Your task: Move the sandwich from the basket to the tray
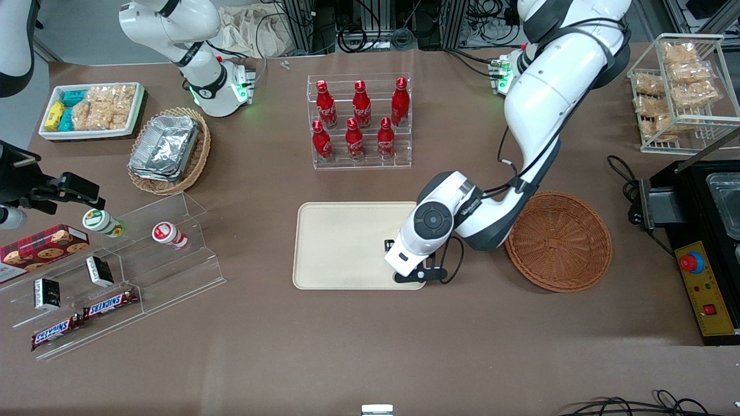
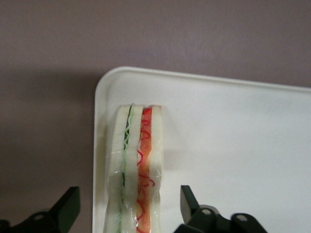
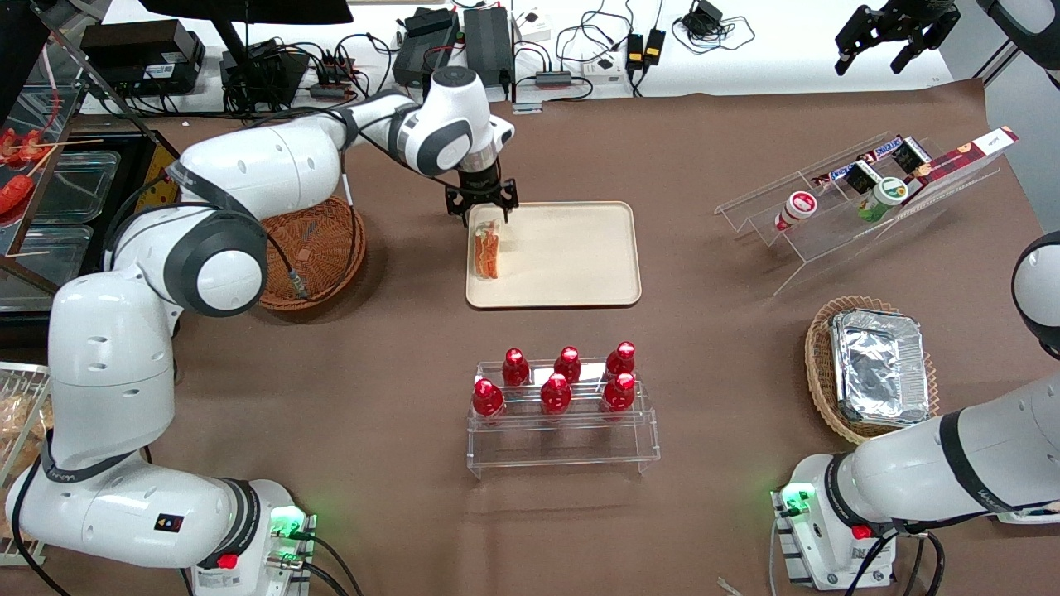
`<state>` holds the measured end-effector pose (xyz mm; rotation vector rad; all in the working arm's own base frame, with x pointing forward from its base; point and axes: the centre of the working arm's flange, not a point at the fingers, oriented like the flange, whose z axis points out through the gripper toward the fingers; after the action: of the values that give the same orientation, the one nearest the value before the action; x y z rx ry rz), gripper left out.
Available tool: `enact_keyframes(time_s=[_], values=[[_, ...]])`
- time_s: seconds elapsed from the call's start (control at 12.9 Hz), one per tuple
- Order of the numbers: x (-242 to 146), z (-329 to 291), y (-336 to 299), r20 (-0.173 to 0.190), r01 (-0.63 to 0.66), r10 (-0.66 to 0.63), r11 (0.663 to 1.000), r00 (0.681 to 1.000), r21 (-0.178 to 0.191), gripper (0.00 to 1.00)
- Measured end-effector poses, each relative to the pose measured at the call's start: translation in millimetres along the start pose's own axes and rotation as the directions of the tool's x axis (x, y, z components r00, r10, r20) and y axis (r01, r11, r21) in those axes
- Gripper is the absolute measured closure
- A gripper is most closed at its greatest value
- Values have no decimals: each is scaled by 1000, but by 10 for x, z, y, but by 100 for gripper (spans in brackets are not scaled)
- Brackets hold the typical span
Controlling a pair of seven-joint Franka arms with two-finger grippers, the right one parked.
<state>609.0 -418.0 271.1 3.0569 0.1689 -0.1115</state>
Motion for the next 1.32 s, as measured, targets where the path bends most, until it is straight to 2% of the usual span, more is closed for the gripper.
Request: enact_keyframes(time_s=[0.08,0.31,0.54,0.62,0.7,0.78,0.93,1.09,1.17,1.32], values=[[32,-254,-53,-17,16,-16,1000,1000,9,0],[225,-1305,-559,-89,113,-109,993,990,39,0],[296,-2150,-1256,-111,214,-206,974,972,71,0],[293,-2345,-1413,-115,237,-230,970,966,57,0],[290,-2507,-1550,-112,244,-239,969,965,35,0],[288,-2623,-1703,-108,242,-237,970,966,32,0],[311,-2726,-2122,-94,224,-219,973,971,48,0],[343,-2813,-2651,-68,180,-177,982,982,47,0],[332,-2875,-2893,-51,159,-156,986,986,56,0],[269,-2980,-3267,-16,108,-107,990,994,96,0]])
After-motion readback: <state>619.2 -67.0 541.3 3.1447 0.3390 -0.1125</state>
